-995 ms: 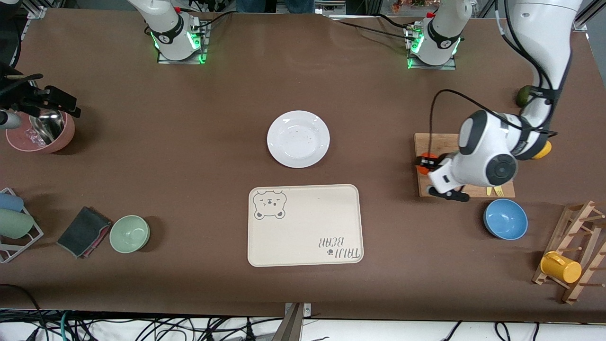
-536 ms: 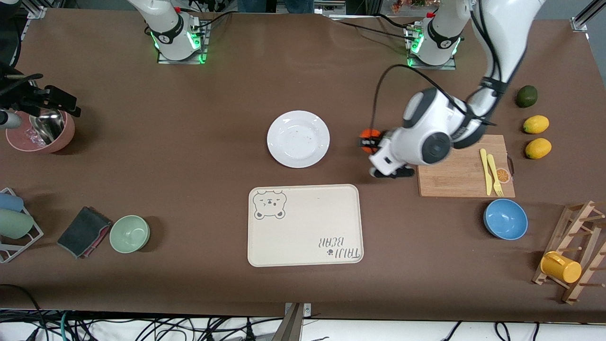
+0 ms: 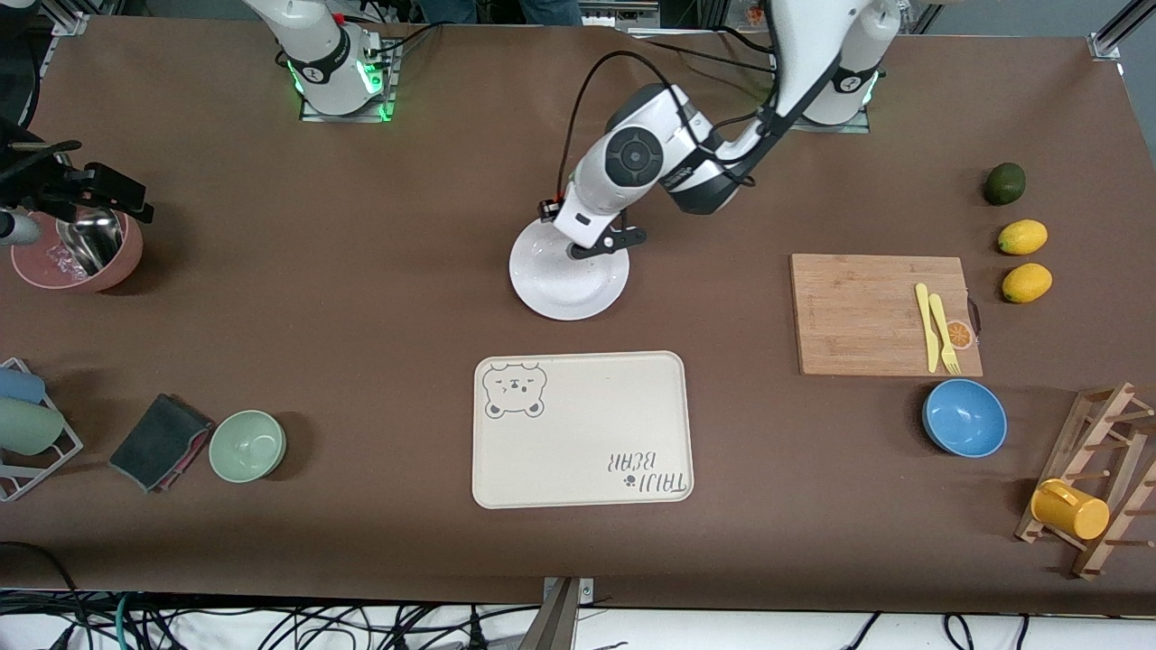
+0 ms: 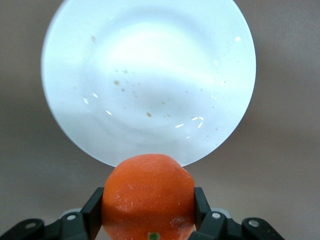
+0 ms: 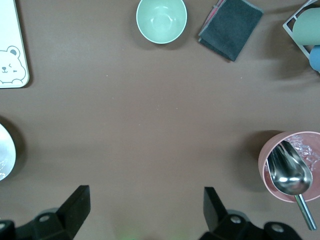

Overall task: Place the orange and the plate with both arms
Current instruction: 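Lift the orange with the left gripper and carry it over the plate, then lower the orange onto the white plate and open the left gripper, then grip the plate rim with the right gripper while the left gripper withdraws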

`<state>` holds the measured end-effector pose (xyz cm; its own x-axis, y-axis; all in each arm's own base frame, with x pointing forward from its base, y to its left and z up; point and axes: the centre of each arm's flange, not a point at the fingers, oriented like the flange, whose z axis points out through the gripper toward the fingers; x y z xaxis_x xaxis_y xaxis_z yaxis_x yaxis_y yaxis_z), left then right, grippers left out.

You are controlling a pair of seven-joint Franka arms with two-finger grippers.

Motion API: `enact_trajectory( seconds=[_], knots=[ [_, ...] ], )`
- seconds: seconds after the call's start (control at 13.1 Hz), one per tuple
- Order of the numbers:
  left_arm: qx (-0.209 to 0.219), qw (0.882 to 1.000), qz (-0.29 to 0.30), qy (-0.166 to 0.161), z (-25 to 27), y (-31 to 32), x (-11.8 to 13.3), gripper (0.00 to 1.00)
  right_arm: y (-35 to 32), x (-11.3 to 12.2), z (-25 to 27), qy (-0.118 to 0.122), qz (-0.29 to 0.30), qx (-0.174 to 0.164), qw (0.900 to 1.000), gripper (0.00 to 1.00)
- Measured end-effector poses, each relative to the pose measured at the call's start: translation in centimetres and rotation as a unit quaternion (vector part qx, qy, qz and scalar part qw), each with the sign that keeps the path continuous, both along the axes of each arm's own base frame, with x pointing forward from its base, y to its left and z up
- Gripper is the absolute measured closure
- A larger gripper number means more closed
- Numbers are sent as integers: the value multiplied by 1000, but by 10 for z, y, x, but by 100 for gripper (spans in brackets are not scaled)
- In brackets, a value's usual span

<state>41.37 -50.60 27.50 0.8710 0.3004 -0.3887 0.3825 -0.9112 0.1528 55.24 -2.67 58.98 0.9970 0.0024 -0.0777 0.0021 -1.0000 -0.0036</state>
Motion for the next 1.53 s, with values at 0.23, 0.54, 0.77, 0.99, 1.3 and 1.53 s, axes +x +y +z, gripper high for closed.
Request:
enact_trajectory(
  seconds=[0.23,0.54,0.77,0.99,1.3,1.53],
  knots=[
    [-8,1000,22,0,-37,-2,5,28,0,0,0,1,0,0,1000,0],
    [0,999,20,-33,-75,10,21,28,0,-3,-3,13,-1,0,1000,0],
    [0,998,34,-43,-79,18,41,28,0,-4,-18,44,-1,2,999,0],
    [2,998,42,-45,-83,22,48,17,1,2,-55,98,-1,4,995,0],
    [8,998,55,-20,-50,27,67,0,42,9,-110,174,14,69,982,0],
    [41,998,40,34,47,49,104,0,82,5,-153,234,12,170,957,0]
  ],
)
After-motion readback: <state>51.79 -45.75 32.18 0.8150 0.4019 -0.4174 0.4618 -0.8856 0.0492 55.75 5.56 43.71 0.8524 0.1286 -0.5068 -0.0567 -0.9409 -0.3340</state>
